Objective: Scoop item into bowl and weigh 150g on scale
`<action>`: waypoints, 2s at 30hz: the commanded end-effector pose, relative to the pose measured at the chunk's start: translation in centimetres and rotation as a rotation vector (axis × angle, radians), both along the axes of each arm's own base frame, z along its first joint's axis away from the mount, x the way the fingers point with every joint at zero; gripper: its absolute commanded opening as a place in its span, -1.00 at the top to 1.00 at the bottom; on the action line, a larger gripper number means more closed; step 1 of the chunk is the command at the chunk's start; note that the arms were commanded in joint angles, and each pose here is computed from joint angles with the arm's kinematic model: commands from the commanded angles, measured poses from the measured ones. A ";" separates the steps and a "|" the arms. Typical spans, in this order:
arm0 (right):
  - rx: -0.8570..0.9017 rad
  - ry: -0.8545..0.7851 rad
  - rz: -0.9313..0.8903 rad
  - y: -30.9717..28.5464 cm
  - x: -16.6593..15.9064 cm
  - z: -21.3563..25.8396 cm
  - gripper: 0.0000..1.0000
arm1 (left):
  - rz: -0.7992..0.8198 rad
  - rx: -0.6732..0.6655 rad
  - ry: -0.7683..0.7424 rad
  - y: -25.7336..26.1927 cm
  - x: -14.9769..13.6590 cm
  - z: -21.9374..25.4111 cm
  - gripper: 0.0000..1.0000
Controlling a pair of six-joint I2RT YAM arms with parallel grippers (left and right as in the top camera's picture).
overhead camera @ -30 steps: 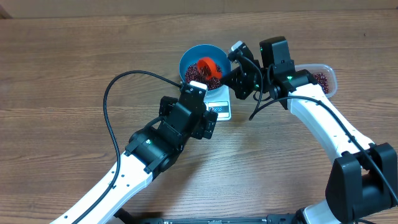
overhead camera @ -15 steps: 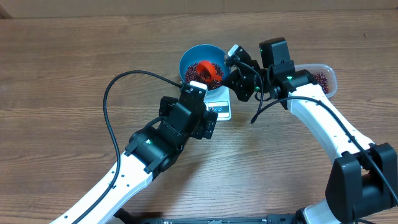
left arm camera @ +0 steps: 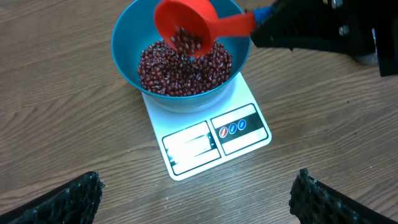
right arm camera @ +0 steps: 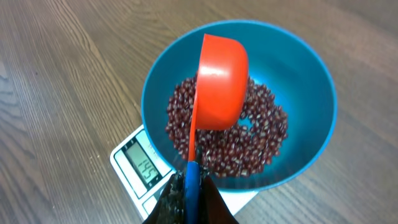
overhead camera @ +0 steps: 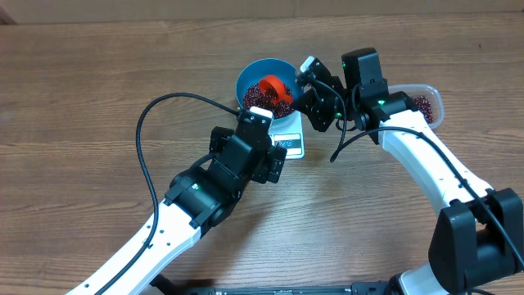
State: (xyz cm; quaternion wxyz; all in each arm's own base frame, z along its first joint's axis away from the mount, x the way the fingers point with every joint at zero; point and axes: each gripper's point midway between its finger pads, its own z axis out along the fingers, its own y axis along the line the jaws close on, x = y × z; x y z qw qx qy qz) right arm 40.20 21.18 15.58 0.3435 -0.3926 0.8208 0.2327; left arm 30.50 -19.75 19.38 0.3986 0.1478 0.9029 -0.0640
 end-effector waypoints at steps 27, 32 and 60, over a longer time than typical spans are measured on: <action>-0.037 -0.072 -0.063 -1.2 1.4 1.7 0.92 | 0.019 0.008 0.008 0.2 0.1 -0.5 -0.99; -0.039 -0.068 -0.063 -1.3 1.4 1.6 0.92 | 0.019 0.008 0.008 0.2 0.1 -0.5 -0.99; -0.062 -0.028 -0.049 -1.5 0.5 0.8 0.93 | 0.019 0.008 0.008 0.2 0.1 -0.5 -0.99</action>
